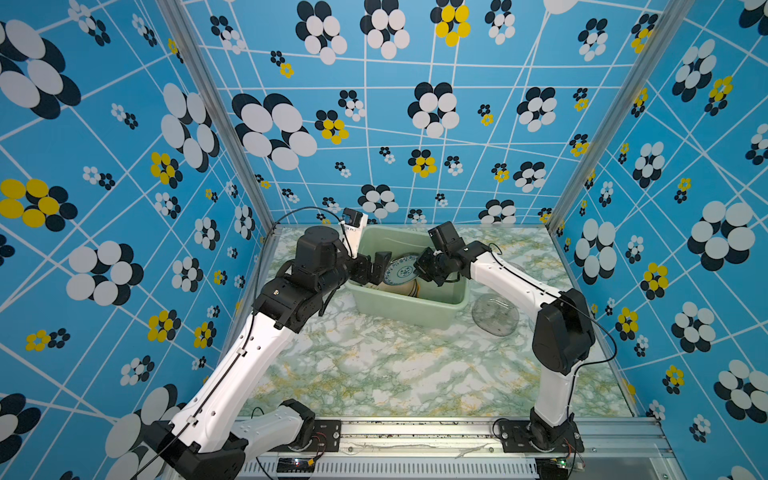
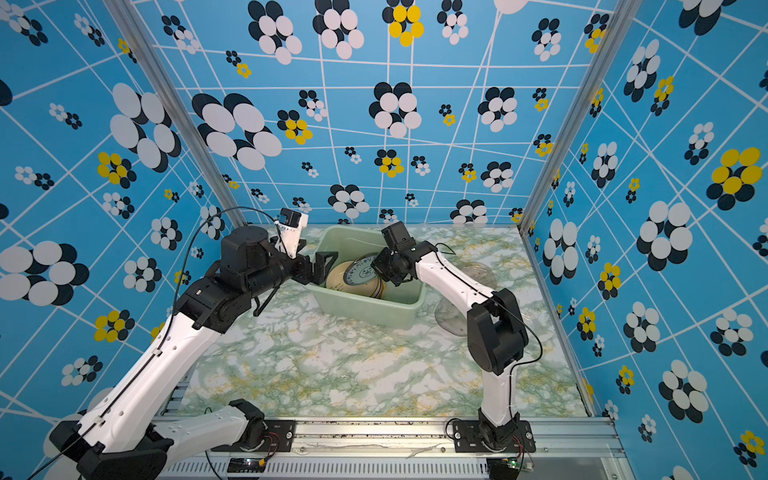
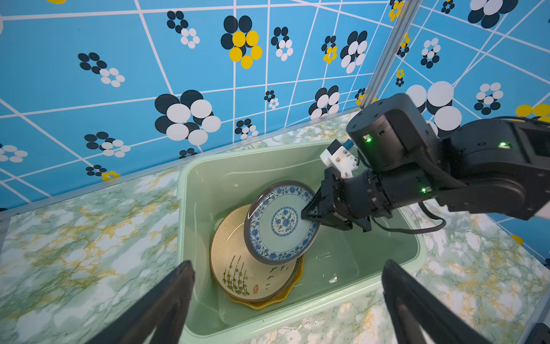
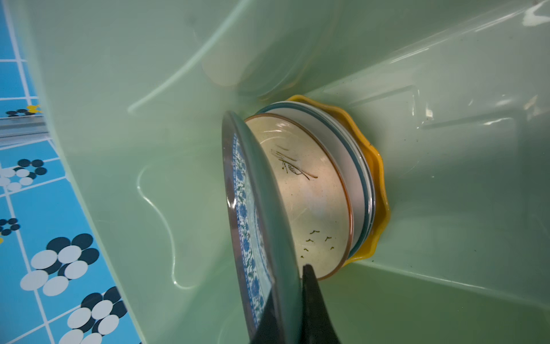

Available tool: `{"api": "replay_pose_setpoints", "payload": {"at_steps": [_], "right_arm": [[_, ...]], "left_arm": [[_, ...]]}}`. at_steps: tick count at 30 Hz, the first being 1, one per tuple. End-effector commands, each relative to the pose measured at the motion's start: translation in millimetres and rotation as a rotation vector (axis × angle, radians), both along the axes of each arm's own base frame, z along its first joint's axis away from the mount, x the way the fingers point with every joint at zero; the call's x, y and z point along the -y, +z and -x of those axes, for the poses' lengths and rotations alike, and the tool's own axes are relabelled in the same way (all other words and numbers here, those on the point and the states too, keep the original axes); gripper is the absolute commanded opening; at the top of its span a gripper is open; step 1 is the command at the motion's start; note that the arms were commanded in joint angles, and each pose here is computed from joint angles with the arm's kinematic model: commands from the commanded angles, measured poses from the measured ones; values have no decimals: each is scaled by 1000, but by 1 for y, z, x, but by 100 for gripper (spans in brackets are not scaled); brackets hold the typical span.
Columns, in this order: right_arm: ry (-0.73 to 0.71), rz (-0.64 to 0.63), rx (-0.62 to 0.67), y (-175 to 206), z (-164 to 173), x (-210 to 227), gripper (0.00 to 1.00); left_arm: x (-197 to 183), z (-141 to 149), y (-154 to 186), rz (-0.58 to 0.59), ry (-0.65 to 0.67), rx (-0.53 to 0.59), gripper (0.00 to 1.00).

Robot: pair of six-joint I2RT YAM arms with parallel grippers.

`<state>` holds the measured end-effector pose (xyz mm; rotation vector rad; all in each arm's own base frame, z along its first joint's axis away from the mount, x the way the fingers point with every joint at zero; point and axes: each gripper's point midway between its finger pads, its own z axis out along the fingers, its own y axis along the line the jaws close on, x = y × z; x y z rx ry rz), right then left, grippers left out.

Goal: Place the plates into the plastic bin on the countertop
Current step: Place the plate in the plastic bin.

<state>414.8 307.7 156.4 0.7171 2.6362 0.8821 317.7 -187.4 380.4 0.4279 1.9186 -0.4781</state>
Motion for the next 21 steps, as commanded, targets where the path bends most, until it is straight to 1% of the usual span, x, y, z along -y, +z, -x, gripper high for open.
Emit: {"api": "replay_pose_setpoints", "payload": {"at_steps": [1, 13, 18, 21], "right_arm": [[32, -36, 20, 8, -4, -16, 0], [79, -26, -22, -23, -6, -37, 0], [89, -23, -34, -31, -6, -42, 4], [101, -28, -41, -36, -6, -46, 10]], "left_arm": [[2, -4, 23, 45, -6, 48, 99], [5, -4, 22, 42, -14, 31, 99], [5, -3, 19, 46, -16, 17, 99], [6, -3, 17, 39, -22, 8, 99]]}}
